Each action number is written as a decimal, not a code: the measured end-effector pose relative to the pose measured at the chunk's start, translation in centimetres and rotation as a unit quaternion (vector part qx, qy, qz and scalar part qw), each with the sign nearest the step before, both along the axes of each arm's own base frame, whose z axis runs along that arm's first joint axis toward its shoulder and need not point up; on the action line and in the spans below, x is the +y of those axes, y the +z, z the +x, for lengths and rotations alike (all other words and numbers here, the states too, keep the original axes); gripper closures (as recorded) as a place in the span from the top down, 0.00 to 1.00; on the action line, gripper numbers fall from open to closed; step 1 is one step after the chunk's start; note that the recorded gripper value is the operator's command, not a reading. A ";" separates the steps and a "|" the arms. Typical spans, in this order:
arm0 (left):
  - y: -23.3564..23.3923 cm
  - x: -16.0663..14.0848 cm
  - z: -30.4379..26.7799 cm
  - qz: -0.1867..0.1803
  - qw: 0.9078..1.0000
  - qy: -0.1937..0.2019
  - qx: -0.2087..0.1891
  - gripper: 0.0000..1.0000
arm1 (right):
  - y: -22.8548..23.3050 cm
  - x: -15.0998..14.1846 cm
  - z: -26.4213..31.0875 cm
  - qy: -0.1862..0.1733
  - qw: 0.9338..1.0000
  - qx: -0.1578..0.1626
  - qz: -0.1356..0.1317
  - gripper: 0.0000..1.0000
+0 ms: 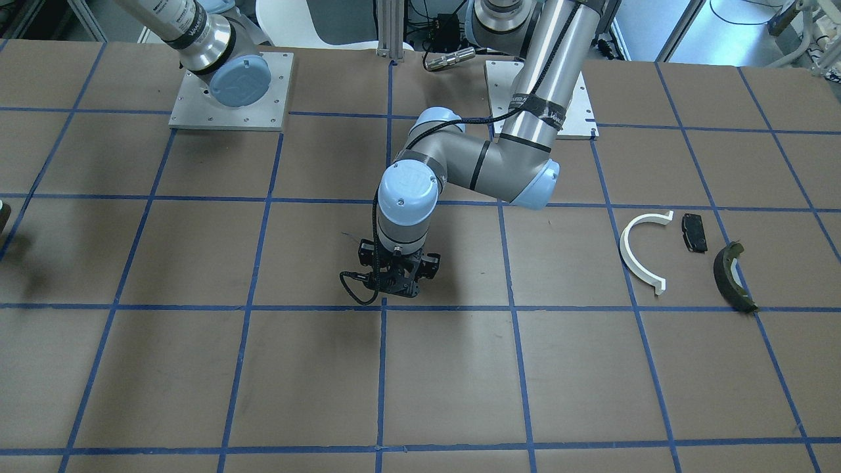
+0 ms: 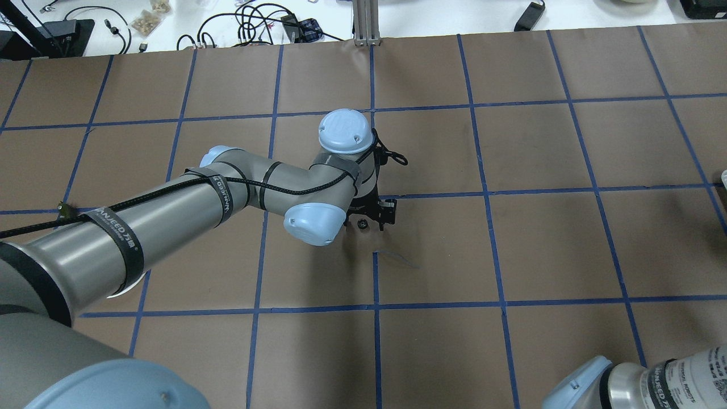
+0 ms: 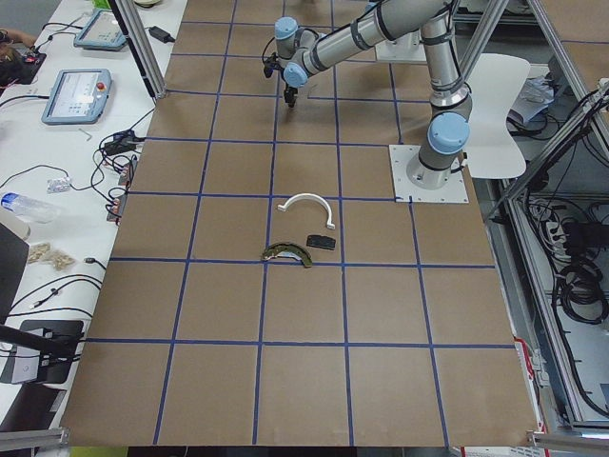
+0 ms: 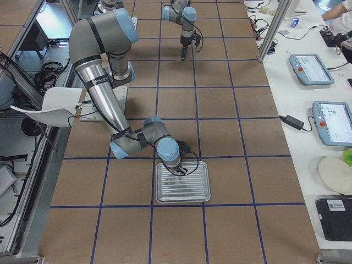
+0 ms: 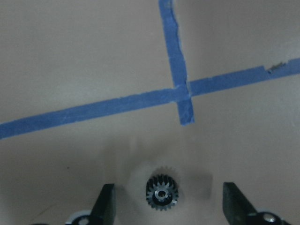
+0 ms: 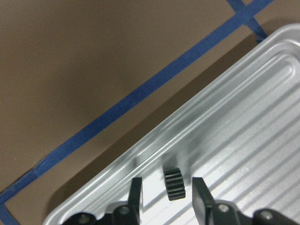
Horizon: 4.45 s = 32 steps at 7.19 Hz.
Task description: Place bearing gear from tray to pile
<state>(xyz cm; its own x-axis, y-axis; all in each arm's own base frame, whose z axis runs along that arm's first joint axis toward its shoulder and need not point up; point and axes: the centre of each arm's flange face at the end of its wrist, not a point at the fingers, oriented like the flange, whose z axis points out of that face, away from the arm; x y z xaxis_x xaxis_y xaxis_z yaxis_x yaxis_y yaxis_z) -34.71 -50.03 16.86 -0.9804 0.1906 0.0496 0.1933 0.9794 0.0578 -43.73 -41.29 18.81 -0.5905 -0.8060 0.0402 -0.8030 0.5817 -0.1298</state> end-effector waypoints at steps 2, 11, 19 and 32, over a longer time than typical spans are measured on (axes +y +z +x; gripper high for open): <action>0.0 -0.1 0.1 0.000 1.000 0.000 0.001 0.00 | -0.2 -0.1 -0.1 -0.006 1.000 0.003 -0.001 0.13; 14.7 -9.6 19.2 0.028 0.995 0.086 -0.043 0.00 | 10.4 -5.4 16.2 -0.114 0.993 0.004 0.000 0.04; 9.9 -6.4 55.3 0.041 0.991 0.109 -0.061 0.00 | 4.7 -7.7 76.8 -0.400 0.913 -0.073 0.039 0.04; 2.1 0.7 55.5 0.063 0.988 0.134 -0.049 0.82 | 29.4 -5.7 62.6 -0.418 0.907 0.035 0.031 0.99</action>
